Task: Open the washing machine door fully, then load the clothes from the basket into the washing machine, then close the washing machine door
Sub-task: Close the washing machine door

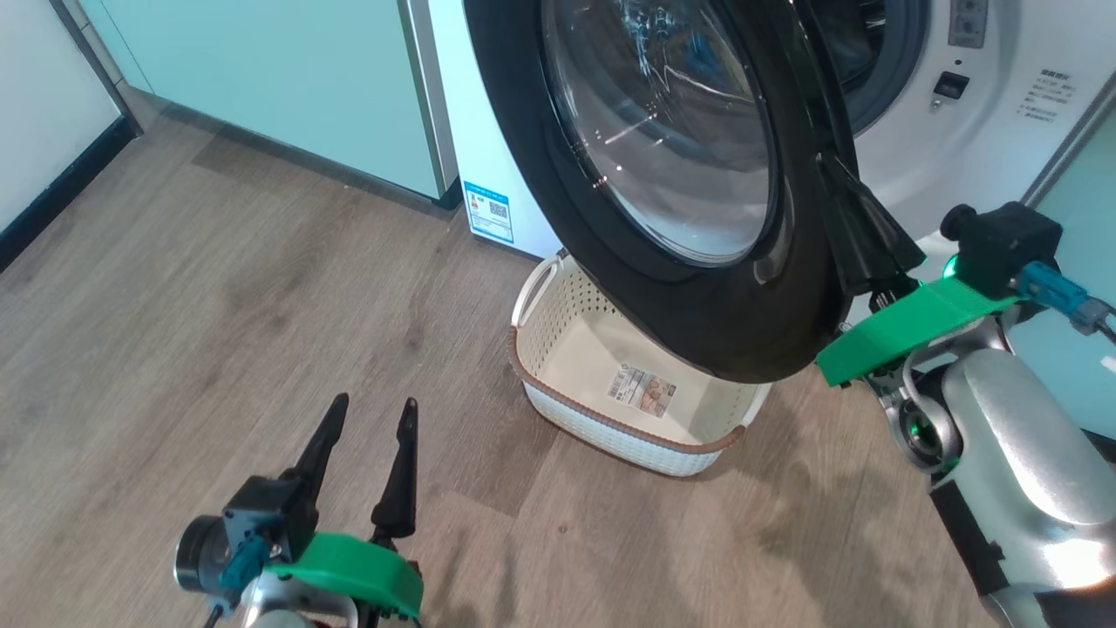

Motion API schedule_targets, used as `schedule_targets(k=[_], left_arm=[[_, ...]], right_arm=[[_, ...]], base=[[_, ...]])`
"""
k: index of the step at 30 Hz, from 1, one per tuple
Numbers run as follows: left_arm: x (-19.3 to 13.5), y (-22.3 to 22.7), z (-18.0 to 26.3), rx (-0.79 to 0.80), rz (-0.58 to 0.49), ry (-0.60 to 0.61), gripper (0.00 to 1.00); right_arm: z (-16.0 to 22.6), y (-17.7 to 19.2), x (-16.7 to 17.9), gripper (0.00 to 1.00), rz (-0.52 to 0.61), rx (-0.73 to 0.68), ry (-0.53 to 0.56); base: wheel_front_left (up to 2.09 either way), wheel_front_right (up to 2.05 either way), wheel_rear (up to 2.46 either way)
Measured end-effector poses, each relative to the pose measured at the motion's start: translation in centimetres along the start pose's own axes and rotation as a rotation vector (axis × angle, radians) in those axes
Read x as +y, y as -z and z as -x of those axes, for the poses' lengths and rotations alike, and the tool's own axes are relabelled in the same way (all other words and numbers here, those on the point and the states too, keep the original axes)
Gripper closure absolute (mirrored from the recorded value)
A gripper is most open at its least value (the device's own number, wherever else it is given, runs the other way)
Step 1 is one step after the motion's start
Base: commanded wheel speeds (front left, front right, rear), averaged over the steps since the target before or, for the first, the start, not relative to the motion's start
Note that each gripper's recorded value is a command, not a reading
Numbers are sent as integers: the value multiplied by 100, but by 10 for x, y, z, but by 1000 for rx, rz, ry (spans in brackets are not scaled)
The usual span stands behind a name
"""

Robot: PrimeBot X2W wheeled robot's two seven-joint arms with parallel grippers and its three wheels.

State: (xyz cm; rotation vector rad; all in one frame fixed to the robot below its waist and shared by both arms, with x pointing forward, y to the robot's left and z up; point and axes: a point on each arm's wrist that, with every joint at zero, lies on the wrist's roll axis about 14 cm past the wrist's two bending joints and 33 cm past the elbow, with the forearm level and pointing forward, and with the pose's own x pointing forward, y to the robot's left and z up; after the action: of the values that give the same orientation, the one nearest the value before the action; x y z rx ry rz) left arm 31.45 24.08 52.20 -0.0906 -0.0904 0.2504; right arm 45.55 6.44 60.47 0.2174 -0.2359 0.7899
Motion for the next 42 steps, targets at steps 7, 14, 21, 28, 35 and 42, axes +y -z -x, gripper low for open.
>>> schedule_targets(k=[7,14,21,28,35,42], left_arm=[[-1,3,-2,7,-4,1,0],[-7,4,-10,2,-5,13,0],[-7,6,-15,3,-7,6,0],[-8,7,-19,2,-4,0,0],[-13,15,-23,23,4,-3,0],[-16,19,-31,32,8,1,0]], right_arm=[[1,11,-11,100,-11,26,27],[-12,13,-30,100,10,33,47],[-18,19,-65,100,39,55,106],[-24,21,-95,100,52,70,163],[-35,23,-129,100,85,84,214],[-49,22,-158,100,111,86,250]], base=[[0,0,0],[0,0,0],[0,0,0],[0,0,0],[0,0,0],[0,0,0]])
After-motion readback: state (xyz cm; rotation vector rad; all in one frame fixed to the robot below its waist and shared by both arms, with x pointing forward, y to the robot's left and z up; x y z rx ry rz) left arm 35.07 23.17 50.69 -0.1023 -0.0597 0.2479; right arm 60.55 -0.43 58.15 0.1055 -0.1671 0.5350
